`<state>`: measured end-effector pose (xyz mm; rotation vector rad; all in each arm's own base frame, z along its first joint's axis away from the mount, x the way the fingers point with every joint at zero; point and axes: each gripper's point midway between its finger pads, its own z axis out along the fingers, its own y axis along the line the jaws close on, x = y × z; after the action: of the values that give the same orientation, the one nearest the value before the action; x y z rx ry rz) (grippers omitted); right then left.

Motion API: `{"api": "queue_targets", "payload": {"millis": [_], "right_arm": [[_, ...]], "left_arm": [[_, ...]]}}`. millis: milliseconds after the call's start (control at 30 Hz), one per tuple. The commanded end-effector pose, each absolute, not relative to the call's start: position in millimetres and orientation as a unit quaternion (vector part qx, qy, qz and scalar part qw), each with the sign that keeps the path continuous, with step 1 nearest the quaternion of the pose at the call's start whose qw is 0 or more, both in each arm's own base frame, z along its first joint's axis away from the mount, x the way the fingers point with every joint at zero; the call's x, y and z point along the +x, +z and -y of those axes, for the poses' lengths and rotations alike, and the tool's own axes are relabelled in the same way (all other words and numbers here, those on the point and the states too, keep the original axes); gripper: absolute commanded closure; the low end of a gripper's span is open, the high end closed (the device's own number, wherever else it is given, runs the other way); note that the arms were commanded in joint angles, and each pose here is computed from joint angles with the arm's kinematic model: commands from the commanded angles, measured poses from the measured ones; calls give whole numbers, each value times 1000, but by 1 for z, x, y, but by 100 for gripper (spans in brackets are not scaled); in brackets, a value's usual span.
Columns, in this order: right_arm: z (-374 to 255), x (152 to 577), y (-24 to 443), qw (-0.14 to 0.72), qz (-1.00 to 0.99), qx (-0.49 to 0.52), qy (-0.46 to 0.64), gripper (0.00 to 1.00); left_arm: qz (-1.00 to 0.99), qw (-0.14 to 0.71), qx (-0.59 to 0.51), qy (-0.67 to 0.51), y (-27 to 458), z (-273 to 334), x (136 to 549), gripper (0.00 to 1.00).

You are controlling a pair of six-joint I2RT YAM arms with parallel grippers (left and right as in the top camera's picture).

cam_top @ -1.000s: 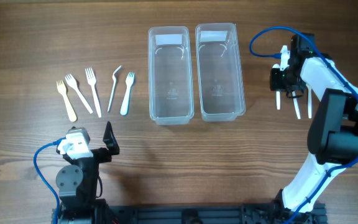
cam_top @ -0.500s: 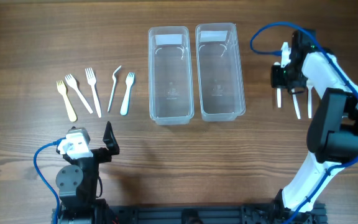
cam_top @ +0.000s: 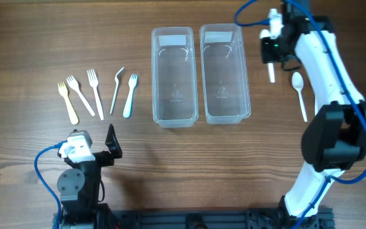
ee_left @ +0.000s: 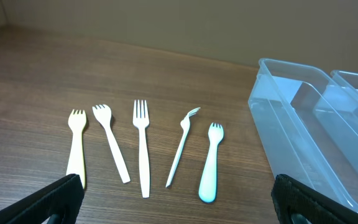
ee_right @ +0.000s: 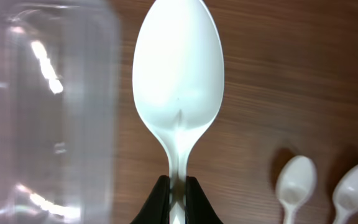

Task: Pack container
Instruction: 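Carry the spoons to the right container and release them inside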

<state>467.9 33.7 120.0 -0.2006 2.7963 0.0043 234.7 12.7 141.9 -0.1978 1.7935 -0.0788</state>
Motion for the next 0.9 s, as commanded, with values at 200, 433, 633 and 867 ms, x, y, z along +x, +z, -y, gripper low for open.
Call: {"api": "queue_targets", "payload": {"millis": [200, 433, 633, 867], "right_arm": [[-136, 453, 143, 190, -973, -126, 41, 96], [-157, 454, 140, 198, -974, -93, 55, 96], [-157, 456, 134, 196, -975, -94, 54, 59], [-145, 458, 139, 203, -974, -94, 20, 44]], "left_arm": [[-779, 621, -73, -35, 142, -9, 235, 0], [-779, 621, -73, -35, 142, -9, 235, 0], [-779, 621, -73, -35, 142, -9, 235, 0], [-779, 621, -73, -35, 142, -9, 235, 0]]}}
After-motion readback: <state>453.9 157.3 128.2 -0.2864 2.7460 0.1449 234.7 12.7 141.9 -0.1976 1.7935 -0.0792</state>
